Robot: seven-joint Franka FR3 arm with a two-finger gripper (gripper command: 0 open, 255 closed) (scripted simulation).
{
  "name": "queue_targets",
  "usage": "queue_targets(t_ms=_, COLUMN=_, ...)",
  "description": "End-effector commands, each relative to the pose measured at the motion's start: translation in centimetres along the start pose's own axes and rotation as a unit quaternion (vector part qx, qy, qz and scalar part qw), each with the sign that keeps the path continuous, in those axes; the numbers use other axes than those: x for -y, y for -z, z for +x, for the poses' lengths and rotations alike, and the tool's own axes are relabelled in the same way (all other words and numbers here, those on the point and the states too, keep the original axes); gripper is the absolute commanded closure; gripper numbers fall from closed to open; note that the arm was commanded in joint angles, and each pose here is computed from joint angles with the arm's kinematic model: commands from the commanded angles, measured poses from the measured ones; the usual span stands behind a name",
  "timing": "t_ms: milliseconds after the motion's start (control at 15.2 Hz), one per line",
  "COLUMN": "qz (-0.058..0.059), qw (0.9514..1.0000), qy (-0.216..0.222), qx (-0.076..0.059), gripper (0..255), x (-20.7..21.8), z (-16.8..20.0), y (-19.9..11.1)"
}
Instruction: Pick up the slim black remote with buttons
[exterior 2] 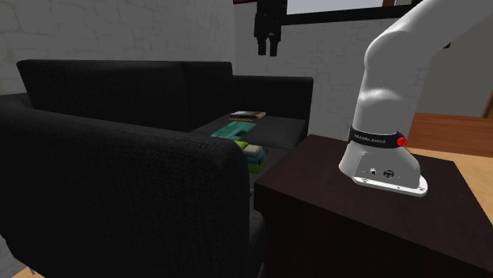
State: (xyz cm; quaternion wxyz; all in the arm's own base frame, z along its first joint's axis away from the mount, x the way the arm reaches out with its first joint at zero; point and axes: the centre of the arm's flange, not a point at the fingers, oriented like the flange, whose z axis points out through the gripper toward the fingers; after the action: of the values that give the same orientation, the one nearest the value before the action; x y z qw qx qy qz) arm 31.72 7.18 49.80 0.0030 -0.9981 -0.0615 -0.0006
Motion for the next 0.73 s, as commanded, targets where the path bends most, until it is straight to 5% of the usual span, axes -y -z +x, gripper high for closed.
queue_targets(t_ms=0, qz=0.002, qw=1.0000, qy=0.000, qx=-0.001, gripper=0, x=0.8, z=0.3, y=-2.8)
queue_targets(t_ms=660, qz=0.013, qw=0.9999, qy=0.005, qx=-0.001, gripper=0, x=5.4, z=2.0, y=-15.0)
